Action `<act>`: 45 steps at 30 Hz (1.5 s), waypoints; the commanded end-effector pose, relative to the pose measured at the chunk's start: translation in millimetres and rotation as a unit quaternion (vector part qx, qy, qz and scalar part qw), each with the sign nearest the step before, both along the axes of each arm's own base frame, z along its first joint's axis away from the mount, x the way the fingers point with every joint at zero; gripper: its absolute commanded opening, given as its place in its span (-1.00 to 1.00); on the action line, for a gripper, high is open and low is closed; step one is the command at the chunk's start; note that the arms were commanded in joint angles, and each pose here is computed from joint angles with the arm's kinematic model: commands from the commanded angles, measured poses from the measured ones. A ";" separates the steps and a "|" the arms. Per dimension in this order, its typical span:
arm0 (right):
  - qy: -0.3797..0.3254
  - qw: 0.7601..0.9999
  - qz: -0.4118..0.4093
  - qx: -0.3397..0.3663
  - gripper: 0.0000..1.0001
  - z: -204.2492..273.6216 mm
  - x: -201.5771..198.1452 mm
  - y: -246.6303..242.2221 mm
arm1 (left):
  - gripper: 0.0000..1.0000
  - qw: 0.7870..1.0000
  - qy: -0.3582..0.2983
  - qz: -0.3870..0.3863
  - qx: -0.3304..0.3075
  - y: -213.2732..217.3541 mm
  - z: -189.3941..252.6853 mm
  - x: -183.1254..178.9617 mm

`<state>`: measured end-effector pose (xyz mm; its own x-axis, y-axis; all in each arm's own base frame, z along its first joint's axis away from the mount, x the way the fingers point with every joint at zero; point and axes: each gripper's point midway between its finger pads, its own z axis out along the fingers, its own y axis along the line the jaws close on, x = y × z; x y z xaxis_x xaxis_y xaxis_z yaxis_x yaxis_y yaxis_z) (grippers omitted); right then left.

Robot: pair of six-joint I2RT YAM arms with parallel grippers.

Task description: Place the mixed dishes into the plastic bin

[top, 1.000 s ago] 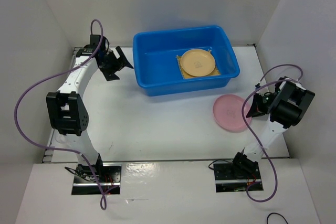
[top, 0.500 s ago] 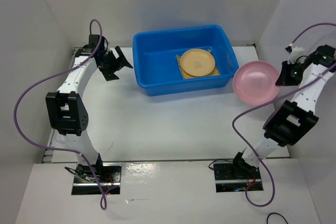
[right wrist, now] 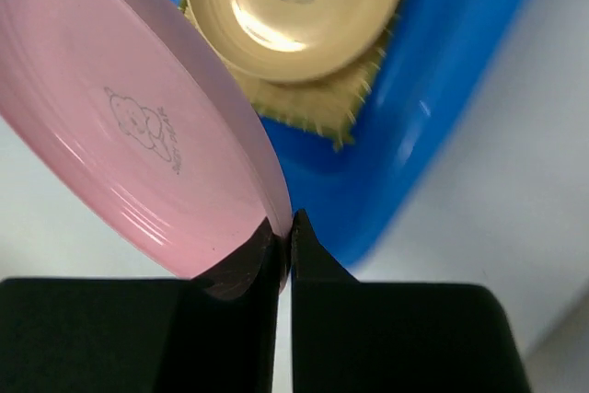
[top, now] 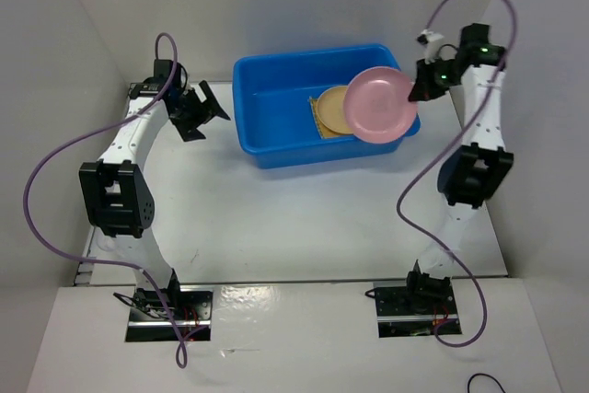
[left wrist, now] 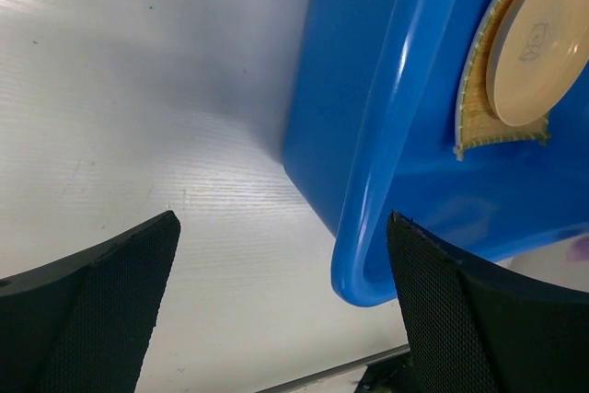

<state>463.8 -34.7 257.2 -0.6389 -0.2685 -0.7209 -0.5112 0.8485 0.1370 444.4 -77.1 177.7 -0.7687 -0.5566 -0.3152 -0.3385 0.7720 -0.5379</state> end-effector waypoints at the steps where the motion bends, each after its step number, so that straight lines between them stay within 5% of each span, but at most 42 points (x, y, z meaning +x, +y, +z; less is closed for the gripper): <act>1: -0.007 0.999 0.041 0.008 -1.00 -2.5 29.3 53.6 | 0.98 0.999 -0.032 0.010 0.033 17.0 26.7 8.6; 12: -0.030 0.999 0.000 -0.015 -0.95 -73.0 124.9 58.7 | 0.98 0.997 -0.039 0.038 0.047 28.3 54.9 -17.4; 23: -0.041 0.999 0.017 0.000 -0.95 -128.0 157.7 91.3 | 0.98 0.996 -0.031 0.073 0.047 33.0 65.4 -39.5; 29: -0.058 0.998 0.016 0.005 -0.72 -139.8 173.3 105.1 | 1.00 0.994 -0.016 0.093 0.062 42.9 67.2 -57.9; 32: -0.070 0.997 0.011 0.007 -0.42 -135.4 179.0 110.8 | 1.00 0.993 -0.019 0.100 0.063 43.9 69.8 -66.2; 33: -0.075 0.997 0.012 0.004 -0.03 -134.2 180.8 115.2 | 1.00 0.993 -0.014 0.099 0.063 43.8 66.5 -67.4; 37: -0.082 0.997 0.006 0.004 0.61 -124.1 180.8 114.1 | 1.00 0.991 -0.023 0.112 0.073 51.4 71.7 -74.7; 41: -0.104 0.994 0.028 0.015 0.89 -59.5 156.5 120.7 | 1.00 0.977 0.018 0.125 0.174 85.7 76.8 -92.3; 45: -0.042 0.993 0.108 0.022 0.95 -56.3 102.3 145.3 | 1.00 0.940 0.130 0.135 0.284 127.8 45.9 -109.6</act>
<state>610.9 86.4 124.8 -0.5867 -0.3046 -0.7503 -0.5838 0.8012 0.1313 359.7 10.0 245.7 -0.6431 -0.6049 -0.4697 -0.5808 0.7850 -0.2156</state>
